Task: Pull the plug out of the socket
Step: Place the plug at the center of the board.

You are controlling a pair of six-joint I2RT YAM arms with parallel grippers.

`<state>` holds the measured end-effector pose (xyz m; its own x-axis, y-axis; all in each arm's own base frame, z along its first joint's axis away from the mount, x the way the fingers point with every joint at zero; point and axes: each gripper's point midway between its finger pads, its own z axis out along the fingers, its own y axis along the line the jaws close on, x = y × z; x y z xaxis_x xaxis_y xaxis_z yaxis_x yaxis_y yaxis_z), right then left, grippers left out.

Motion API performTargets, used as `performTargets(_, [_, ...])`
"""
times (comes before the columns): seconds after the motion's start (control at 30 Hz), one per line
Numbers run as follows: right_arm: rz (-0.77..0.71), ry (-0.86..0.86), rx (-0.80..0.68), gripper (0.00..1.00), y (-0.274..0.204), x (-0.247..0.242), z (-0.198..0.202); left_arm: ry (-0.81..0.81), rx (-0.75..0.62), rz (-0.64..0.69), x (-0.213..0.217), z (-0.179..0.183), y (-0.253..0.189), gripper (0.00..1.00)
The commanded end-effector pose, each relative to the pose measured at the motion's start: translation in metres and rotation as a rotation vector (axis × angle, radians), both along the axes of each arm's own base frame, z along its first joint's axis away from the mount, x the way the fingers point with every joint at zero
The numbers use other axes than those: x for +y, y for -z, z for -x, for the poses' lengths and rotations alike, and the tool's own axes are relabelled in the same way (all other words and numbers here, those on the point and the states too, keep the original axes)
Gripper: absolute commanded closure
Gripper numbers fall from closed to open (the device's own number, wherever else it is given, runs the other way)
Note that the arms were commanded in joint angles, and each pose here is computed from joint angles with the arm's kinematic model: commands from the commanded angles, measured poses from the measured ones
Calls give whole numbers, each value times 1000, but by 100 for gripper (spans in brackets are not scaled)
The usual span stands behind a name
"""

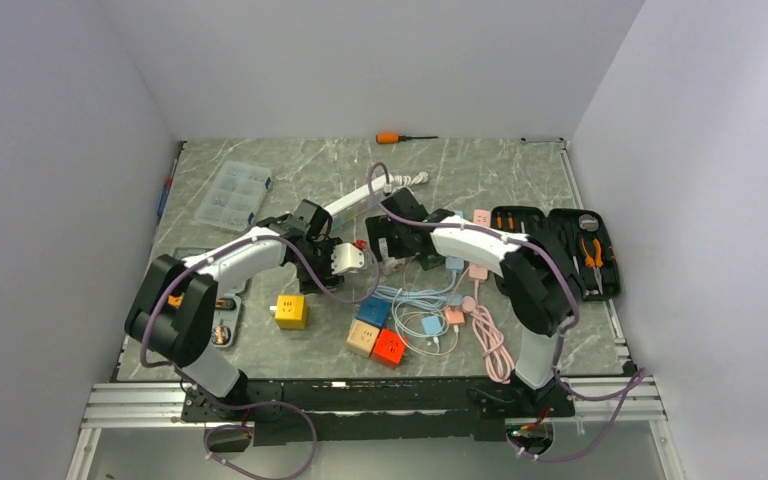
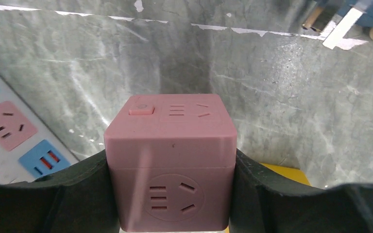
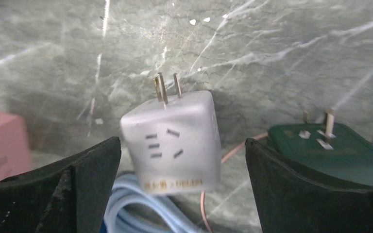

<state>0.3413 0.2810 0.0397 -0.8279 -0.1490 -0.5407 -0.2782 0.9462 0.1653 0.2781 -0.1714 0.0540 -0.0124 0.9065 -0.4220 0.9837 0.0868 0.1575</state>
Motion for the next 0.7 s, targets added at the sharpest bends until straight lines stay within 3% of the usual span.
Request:
performTargets(0.0, [-97,37,-172,0,-83,-6,-10,-32,20,41,-14,-12,-5,95])
performTargets(0.27, [-183,-17,-272,0,-152,-26,40,-41,45,32,-15,-13,8,61])
performTargets(0.3, [-185,-35,-275,0,-154,-25,52,-42,38,37,-15,-12,7,52])
performTargets(0.4, [-187,-104,-254,1,-144,-14,97,-54,27,78,-13,-10,-3,3])
performTargets(0.53, [-105,-194,-189,3,-116,-5,155,-104,43,223,-10,-8,-55,1])
performTargets(0.67, [-91,-250,-176,2,-106,-3,184,-176,49,362,2,-9,-119,1])
